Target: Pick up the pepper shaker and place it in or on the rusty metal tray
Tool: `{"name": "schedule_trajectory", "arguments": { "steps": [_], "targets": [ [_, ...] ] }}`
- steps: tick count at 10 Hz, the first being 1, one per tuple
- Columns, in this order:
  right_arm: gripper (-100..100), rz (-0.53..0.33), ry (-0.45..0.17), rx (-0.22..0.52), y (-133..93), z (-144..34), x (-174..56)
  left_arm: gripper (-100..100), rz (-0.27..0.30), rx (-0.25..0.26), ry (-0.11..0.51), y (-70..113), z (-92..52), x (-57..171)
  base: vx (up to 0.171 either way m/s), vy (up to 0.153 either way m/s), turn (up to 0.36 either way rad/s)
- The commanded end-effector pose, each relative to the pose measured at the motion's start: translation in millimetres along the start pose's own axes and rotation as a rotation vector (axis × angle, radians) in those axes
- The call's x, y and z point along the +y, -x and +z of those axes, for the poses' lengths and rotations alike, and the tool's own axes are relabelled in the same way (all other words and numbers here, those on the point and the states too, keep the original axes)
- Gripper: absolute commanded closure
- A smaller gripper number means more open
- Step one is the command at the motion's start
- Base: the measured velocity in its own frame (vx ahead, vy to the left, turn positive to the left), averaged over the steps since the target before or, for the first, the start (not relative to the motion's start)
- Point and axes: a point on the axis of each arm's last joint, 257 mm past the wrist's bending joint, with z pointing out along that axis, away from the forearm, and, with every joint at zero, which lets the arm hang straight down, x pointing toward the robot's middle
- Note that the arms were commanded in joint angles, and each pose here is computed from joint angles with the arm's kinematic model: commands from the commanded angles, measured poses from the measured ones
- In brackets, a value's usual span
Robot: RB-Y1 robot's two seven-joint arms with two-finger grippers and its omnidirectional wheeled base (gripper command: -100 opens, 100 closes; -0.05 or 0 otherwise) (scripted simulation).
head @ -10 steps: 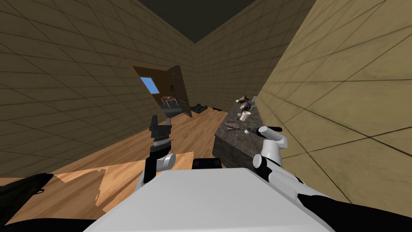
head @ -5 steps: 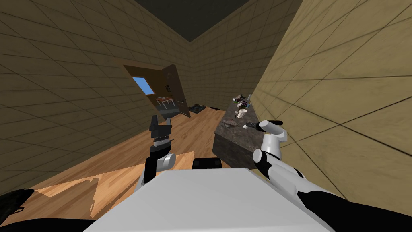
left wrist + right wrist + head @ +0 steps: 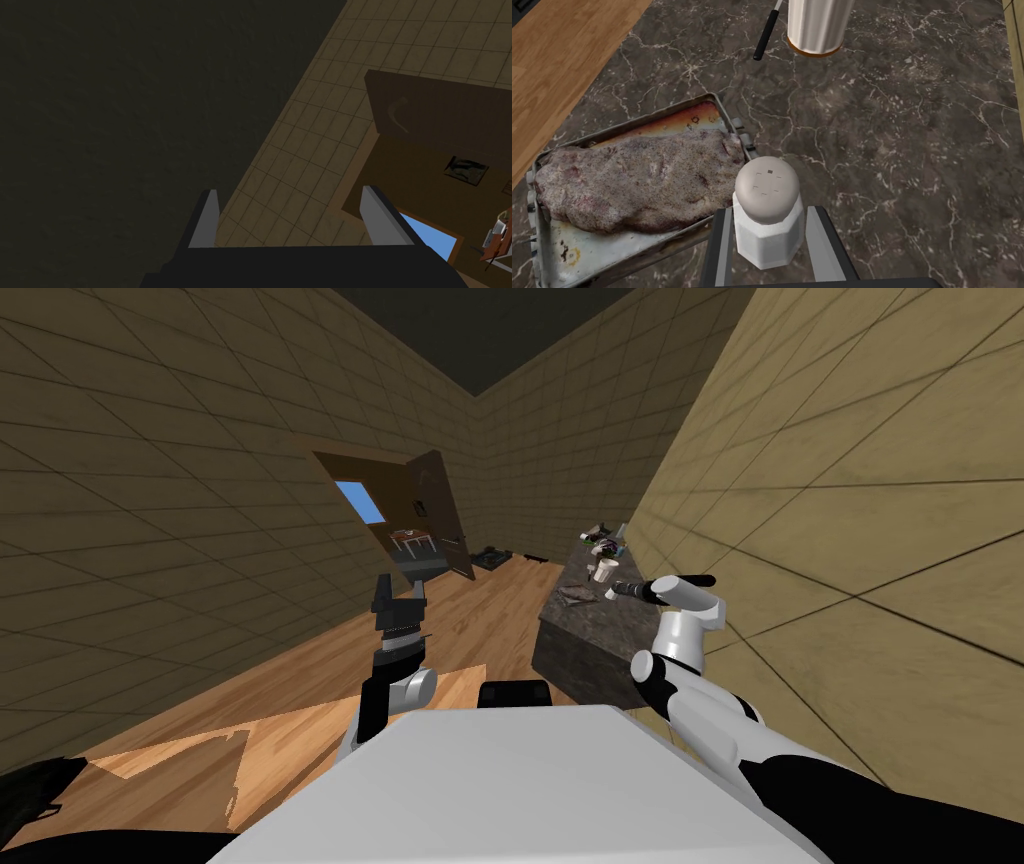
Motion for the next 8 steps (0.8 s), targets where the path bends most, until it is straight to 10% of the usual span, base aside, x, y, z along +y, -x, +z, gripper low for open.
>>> {"name": "schedule_trajectory", "arguments": {
  "steps": [1,8],
  "targets": [
    [100,0.001,-0.009,-0.001,-6,-5.4,-3,0,0.0,0.0,0.0,0.0,0.0,0,0.022,0.063,0.043],
    [100,0.064,0.063,-0.088,20,-17.6,23,0,0.0,0.0,0.0,0.0,0.0,0,0.063,0.057,0.138]
  ]
}}
